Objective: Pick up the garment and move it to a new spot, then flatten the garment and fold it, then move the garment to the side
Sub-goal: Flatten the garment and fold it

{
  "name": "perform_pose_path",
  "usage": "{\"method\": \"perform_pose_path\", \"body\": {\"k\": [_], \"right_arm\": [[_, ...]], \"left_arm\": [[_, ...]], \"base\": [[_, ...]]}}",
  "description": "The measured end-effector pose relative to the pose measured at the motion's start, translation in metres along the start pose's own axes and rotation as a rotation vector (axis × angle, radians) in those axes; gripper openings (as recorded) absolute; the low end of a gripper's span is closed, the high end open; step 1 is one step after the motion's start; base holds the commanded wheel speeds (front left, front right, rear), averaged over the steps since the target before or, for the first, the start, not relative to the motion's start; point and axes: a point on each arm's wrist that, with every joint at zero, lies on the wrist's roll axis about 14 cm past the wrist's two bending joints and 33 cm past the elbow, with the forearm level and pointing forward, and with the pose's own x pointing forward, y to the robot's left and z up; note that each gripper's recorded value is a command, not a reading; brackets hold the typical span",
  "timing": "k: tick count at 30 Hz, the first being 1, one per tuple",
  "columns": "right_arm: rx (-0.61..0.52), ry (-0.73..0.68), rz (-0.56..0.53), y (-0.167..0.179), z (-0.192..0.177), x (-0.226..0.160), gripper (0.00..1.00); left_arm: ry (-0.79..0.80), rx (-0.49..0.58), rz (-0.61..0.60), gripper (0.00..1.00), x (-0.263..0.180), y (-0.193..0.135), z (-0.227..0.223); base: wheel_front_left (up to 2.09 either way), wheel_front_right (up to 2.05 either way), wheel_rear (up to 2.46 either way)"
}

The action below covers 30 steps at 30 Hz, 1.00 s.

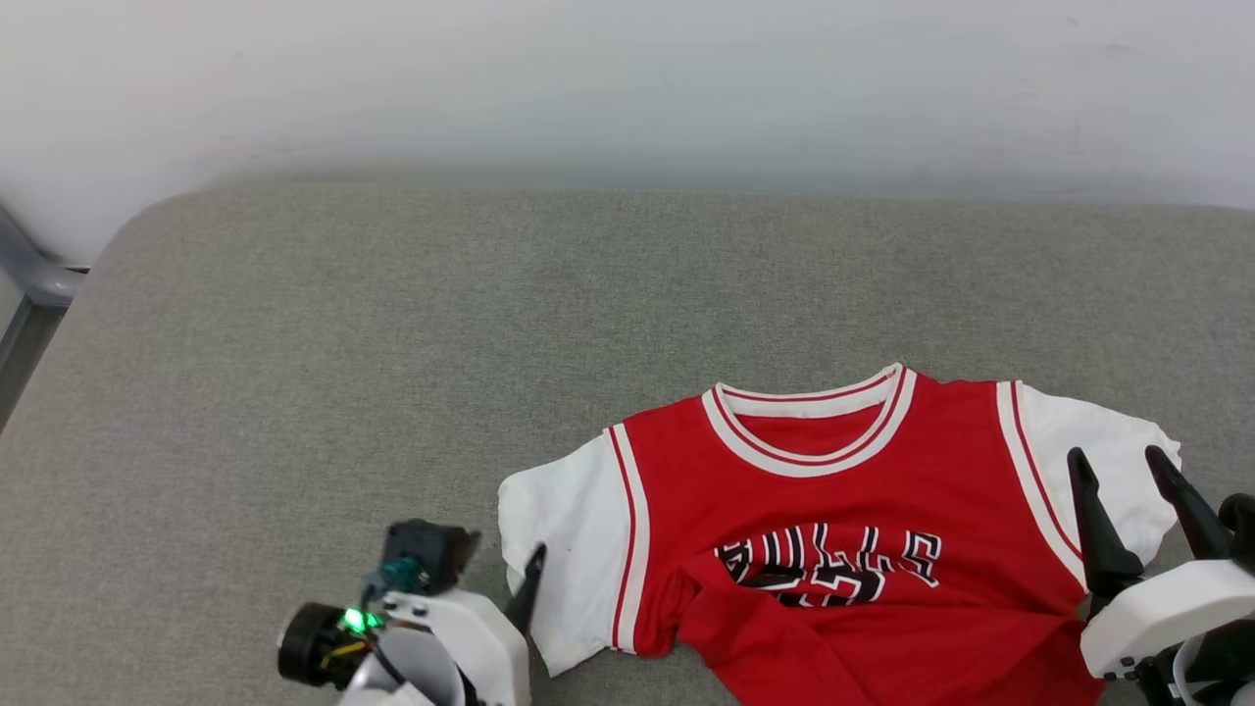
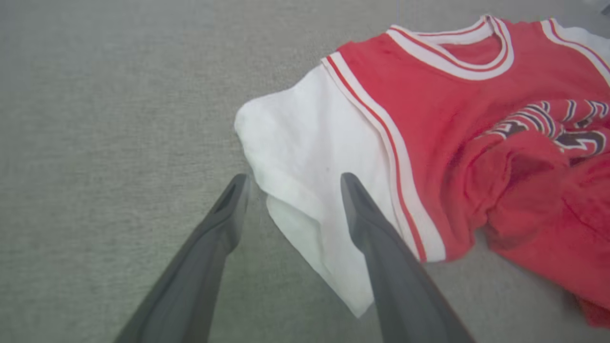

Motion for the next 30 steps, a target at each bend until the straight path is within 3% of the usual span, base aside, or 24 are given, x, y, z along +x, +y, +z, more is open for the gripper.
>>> {"method": "perform_pose_path", "body": {"k": [3, 7, 14, 20, 29, 30], "right_arm": [[0.001, -0.002, -0.004, -0.002, 0.001, 0.0, 1.0], [0.0, 0.007, -0.01, -0.004, -0.001, 0.001, 1.0], [-0.004, 0.058, -0.015, -0.006, -0.012, 0.007, 1.0], [0.005, 0.088, -0.027, -0.008, -0.022, 0.009, 1.0], [0.01, 0.111, -0.052, -0.016, -0.03, 0.01, 1.0], [0.009, 0.113, -0.055, -0.016, -0.031, 0.01, 1.0]], "left_arm": [[-0.092, -0.013, 0.03, 1.0, 0.003, 0.012, 0.025], [-0.089, -0.006, 0.042, 1.0, 0.01, 0.026, 0.036], [0.128, 0.042, 0.0, 1.0, 0.037, 0.037, 0.026], [0.309, 0.08, -0.011, 1.0, 0.051, 0.04, -0.007], [0.392, 0.12, -0.014, 1.0, 0.068, 0.044, -0.028], [0.406, 0.126, -0.019, 0.45, 0.068, 0.043, -0.03]], "base": [[0.0, 0.0, 0.0], [0.0, 0.0, 0.0], [0.0, 0.0, 0.0], [0.0, 0.0, 0.0], [0.0, 0.0, 0.0], [0.0, 0.0, 0.0]]}}
